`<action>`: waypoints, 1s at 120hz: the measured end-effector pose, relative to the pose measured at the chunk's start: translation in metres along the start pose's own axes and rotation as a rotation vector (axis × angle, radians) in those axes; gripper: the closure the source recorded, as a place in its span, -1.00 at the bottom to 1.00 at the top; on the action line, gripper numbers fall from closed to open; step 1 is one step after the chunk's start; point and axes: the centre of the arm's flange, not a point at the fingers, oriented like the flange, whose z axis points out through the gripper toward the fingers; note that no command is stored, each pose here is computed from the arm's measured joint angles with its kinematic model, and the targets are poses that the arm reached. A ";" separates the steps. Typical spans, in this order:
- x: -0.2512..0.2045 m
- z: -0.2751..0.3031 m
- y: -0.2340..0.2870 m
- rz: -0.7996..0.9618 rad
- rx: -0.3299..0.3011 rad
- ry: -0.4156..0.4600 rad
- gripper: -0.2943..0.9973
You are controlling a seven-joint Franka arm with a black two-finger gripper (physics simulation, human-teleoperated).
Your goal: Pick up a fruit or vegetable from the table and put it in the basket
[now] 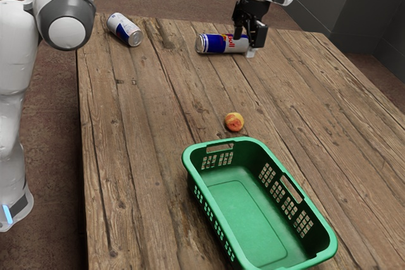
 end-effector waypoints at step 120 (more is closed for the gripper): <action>0.072 0.155 -0.014 -0.026 0.000 -0.165 -0.54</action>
